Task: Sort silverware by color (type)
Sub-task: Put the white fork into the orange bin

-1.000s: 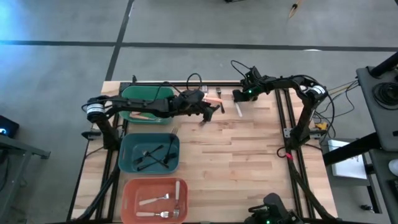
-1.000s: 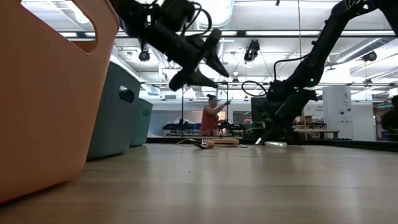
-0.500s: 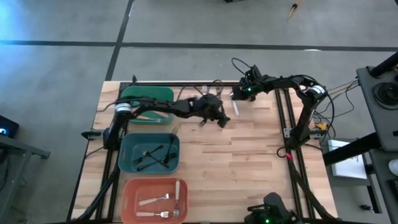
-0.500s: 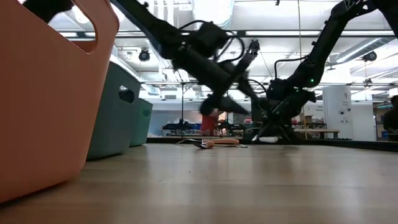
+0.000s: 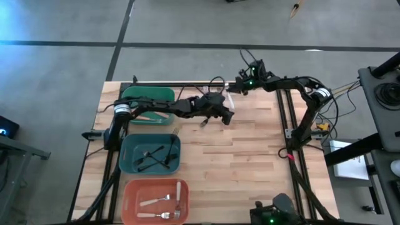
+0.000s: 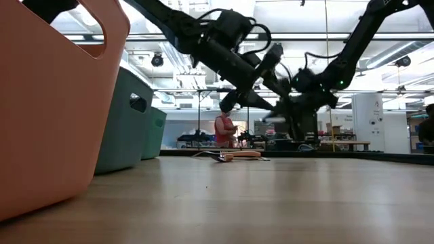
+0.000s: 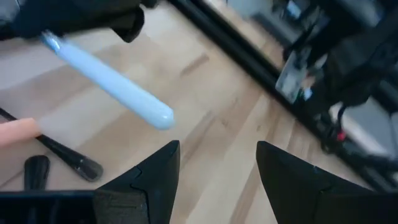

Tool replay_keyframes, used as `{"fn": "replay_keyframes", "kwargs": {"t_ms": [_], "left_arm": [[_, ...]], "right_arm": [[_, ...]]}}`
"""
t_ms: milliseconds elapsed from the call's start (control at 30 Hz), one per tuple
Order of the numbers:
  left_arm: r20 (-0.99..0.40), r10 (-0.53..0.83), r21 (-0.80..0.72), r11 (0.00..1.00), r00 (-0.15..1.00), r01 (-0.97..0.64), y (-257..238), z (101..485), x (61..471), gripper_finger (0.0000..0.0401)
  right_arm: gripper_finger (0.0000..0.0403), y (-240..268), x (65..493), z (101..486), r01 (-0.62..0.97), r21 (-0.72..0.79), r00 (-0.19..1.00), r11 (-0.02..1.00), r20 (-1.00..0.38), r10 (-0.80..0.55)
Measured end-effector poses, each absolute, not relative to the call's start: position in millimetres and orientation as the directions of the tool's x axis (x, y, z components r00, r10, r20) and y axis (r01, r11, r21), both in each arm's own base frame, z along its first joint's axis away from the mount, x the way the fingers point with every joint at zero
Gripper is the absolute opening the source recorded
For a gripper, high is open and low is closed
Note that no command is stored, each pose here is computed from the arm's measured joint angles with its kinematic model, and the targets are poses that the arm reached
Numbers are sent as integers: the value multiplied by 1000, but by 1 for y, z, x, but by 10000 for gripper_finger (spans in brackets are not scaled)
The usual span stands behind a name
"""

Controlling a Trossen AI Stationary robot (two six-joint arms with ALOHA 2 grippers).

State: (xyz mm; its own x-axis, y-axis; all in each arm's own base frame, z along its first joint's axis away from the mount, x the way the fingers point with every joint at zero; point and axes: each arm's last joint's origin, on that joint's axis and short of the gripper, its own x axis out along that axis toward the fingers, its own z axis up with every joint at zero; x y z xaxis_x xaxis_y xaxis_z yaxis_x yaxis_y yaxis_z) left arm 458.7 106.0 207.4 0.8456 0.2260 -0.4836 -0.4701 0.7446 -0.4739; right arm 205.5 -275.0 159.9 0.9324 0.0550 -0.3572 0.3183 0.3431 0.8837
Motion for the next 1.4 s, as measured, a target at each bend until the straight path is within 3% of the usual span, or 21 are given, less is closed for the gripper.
{"fn": "replay_keyframes", "kwargs": {"t_ms": [200,500,733,1167,1400], "left_arm": [[-314,306,-571,696,899,-436,106,213,443,196],[-248,442,-584,642,862,-497,107,221,411,196],[-152,369,-660,652,917,-372,110,223,407,196],[-131,348,-669,660,928,-342,115,231,409,196],[-97,298,-642,710,950,-288,115,244,415,195]], "right_arm": [[8,-280,208,187,191,897,974,399,-222,33],[8,-277,213,204,88,899,988,430,-135,81],[8,-268,223,216,3,875,987,483,-80,139],[8,-250,229,242,-63,830,985,554,-39,170],[8,-241,236,248,-73,810,985,582,-33,169]]}}
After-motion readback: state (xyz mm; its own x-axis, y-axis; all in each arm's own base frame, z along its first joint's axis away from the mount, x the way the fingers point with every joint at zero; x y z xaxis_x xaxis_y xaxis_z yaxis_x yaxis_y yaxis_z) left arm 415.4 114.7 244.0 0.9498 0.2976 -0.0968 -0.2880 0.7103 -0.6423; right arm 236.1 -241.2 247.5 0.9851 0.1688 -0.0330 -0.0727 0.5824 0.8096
